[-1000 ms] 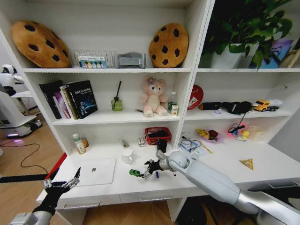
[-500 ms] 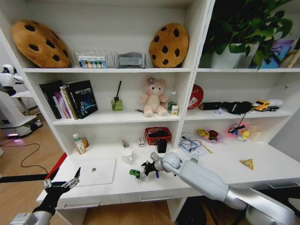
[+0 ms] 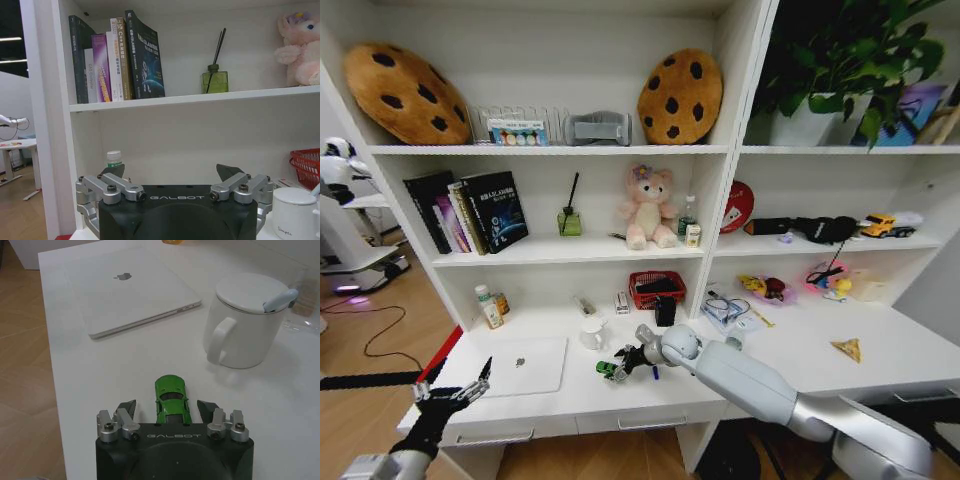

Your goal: Organize the objects on the table.

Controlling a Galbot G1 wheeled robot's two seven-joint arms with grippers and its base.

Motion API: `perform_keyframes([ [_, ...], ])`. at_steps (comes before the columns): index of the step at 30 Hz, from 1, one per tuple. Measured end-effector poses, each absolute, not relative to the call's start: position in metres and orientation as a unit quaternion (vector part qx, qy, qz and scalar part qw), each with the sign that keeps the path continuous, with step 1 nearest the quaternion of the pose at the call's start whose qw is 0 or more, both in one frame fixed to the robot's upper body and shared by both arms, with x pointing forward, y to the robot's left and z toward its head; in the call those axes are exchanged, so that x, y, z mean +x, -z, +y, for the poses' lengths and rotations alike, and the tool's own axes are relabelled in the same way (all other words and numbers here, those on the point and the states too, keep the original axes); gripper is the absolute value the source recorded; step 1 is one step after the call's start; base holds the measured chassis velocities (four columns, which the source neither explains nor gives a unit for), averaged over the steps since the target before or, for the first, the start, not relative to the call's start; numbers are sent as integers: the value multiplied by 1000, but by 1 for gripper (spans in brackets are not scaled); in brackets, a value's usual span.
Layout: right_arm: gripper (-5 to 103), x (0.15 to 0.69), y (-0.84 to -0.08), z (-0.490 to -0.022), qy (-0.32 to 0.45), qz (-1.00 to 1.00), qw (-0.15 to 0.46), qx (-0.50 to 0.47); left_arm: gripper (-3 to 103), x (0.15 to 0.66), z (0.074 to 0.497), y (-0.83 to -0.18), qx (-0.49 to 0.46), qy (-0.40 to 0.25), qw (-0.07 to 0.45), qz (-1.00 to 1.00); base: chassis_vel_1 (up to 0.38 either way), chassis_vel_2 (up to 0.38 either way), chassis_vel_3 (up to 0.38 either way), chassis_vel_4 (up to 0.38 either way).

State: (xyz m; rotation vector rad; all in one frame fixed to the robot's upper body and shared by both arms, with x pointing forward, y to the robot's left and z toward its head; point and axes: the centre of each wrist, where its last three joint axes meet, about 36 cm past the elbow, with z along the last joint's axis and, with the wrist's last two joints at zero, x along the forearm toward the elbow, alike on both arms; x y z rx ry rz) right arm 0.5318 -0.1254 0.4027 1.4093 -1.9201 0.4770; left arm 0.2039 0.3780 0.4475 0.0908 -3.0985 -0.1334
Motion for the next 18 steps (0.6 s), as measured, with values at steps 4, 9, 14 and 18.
perform_keyframes([
  [4, 70, 532, -396, -120, -183, -740, 350, 544, 100, 204, 378, -447, 29, 43, 19, -998, 0, 0, 0, 0],
  [9, 68, 534, -394, -115, -184, -744, 348, 540, 100, 204, 378, -447, 29, 43, 19, -998, 0, 0, 0, 0],
  [14, 60, 537, -397, -119, -187, -747, 346, 536, 100, 204, 378, -447, 29, 43, 19, -998, 0, 0, 0, 0],
  [18, 46, 537, -397, -122, -188, -747, 348, 534, 100, 204, 378, -447, 29, 43, 19, -998, 0, 0, 0, 0],
])
